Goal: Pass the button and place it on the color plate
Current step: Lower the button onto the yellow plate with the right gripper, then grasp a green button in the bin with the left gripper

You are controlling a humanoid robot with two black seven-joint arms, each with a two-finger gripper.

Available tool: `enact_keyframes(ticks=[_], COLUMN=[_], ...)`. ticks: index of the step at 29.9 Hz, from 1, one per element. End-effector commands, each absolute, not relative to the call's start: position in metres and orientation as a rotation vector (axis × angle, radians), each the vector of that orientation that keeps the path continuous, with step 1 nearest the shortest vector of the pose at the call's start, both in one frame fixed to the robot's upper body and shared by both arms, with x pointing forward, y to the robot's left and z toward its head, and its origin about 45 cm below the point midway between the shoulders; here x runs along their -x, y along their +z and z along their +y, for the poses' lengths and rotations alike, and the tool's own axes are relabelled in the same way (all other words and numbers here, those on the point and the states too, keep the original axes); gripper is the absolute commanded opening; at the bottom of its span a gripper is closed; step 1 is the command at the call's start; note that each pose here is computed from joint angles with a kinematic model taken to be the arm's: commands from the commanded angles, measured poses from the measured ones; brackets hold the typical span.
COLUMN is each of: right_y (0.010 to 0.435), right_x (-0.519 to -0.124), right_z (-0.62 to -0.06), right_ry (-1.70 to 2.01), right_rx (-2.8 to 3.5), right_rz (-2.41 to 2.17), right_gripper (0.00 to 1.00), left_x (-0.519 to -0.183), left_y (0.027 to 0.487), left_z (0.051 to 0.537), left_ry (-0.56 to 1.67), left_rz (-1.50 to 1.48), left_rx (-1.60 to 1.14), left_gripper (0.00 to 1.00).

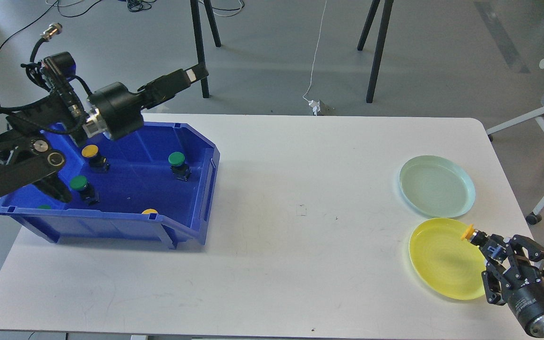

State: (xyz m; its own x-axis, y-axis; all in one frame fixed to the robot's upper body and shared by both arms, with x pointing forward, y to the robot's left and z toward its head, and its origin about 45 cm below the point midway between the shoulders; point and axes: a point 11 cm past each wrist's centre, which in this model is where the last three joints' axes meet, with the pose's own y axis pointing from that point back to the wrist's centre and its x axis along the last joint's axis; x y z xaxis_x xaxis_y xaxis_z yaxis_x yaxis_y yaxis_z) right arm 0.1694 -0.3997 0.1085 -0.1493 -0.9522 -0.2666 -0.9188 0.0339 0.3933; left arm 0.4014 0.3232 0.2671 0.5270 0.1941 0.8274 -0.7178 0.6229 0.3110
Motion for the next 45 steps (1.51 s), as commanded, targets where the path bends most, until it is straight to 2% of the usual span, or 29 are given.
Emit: enact_keyframes(ticks=[1, 5, 11, 31, 35, 41, 45], right_y=[0.106, 0.106, 0.109, 0.116, 0.157, 0.244, 0.267], right_x=[-0.171, -0.173, -0.173, -0.174, -0.2, -0.237, -0.248], right_z=[-0.393, -0.387, -0.388, -0.387, -0.392, -0.416, -0.416], right_ry=[-0.769, -0.793, -0.802, -0.859, -0.921, -0.711, -0.637], right_rx=[-2.006, -2.024, -2.032, -2.083, -2.285, -2.712, -2.854], right_rz=[-2.228, -2.239, -2.247, -2.277, -2.381, -2.504, -2.48], right_gripper=[0.41, 0.57, 0.62, 0.64, 0.66, 0.68, 0.69], left_x=[-0.399, -0.39, -0.376, -0.376, -0.378, -0.378, -0.377], left_y=[0.24, 0.212, 0.19, 0.162, 0.159, 0.151, 0.151], left_z=[0.379, 0.416, 0.432, 0.454, 0.458, 0.46, 0.467], left_ry=[0.511, 0.449, 0.416, 0.384, 0.389, 0.371, 0.367], left_rz=[-0.878, -0.857, -0.805, -0.741, -0.73, -0.717, -0.71], left_rx=[-0.968, -1.131, -1.193, -1.314, -1.336, -1.368, -1.395], left_gripper=[0.94, 0.94, 0.94, 0.94, 0.94, 0.94, 0.94])
